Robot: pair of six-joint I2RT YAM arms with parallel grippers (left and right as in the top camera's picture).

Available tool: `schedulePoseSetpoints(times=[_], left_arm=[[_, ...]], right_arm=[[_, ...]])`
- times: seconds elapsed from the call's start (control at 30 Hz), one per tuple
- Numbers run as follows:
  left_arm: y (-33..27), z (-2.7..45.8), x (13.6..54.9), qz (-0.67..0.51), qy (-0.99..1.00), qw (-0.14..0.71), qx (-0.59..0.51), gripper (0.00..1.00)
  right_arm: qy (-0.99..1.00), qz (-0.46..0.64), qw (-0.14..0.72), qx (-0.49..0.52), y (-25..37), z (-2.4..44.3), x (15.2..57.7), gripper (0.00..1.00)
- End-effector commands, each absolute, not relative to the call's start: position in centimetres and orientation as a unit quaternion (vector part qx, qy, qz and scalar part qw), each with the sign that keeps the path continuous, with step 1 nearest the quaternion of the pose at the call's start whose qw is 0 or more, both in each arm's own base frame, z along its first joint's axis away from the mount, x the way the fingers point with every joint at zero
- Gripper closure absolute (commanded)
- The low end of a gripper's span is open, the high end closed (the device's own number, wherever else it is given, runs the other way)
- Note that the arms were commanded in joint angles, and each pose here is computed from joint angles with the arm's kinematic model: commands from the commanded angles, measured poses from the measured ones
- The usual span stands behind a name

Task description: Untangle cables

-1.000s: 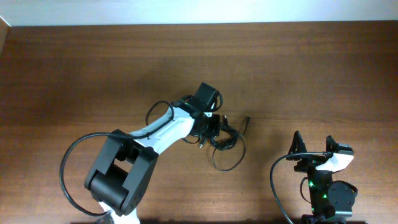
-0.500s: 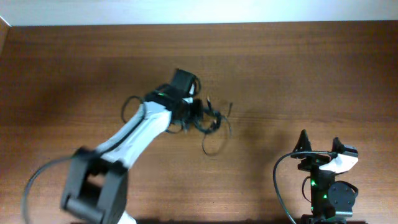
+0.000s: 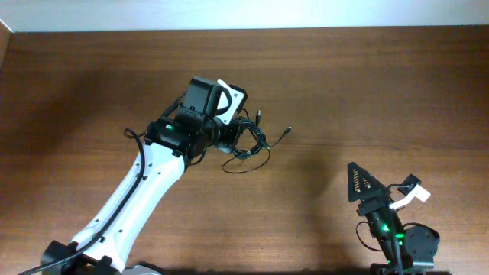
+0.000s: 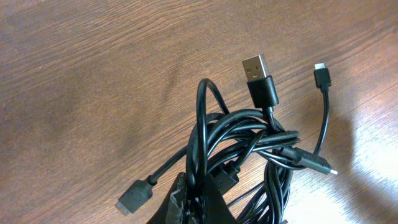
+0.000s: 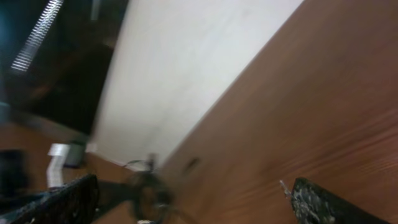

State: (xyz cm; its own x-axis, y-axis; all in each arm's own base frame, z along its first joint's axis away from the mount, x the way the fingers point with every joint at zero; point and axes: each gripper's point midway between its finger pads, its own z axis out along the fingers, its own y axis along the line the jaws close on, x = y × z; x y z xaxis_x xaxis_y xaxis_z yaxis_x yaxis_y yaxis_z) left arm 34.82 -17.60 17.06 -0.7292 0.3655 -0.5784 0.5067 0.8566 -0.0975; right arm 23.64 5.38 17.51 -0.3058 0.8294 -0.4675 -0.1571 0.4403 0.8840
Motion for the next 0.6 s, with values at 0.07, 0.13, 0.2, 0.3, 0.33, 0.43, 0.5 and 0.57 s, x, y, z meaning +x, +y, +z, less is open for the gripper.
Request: schedulePoseSetpoints(times=[0.07, 0.13, 0.2, 0.3, 0.33, 0.43, 0.5, 0.57], left_arm=[[-19.7, 18.3, 33.8, -0.178, 0.889, 0.288, 0.307, 1.00], [-20.2, 18.5, 33.5, -0.193, 0.884, 0.286, 0.316, 1.00], [-20.4, 18.5, 33.3, -0.199, 0.882, 0.285, 0.319, 1.00], [-21.5, 19.0, 32.4, -0.233, 0.862, 0.282, 0.350, 1.00], [-22.1, 19.3, 31.9, -0.253, 0.853, 0.280, 0.361, 1.00], [-23.7, 20.3, 30.6, -0.313, 0.827, 0.274, 0.378, 1.00], [-24.7, 21.2, 29.5, -0.357, 0.807, 0.266, 0.387, 1.00], [-24.9, 21.4, 29.3, -0.367, 0.805, 0.262, 0.385, 1.00]], right_arm=[[0.671, 0.447, 0.568, 0.166, 6.6, 20.8, 22.8, 0.01], [0.694, 0.425, 0.559, 0.159, 6.6, 21.1, 22.7, 0.01], [0.746, 0.395, 0.516, 0.147, 7.0, 21.6, 22.5, 0.01], [0.801, 0.424, 0.410, 0.100, 9.7, 23.1, 22.3, 0.04], [0.804, 0.447, 0.386, 0.071, 10.8, 23.9, 22.3, 0.04], [0.811, 0.488, 0.323, 0.003, 13.7, 24.6, 23.6, 0.03], [0.818, 0.491, 0.297, -0.033, 15.5, 23.4, 24.4, 0.04], [0.830, 0.485, 0.270, -0.054, 17.6, 21.3, 25.5, 0.04]])
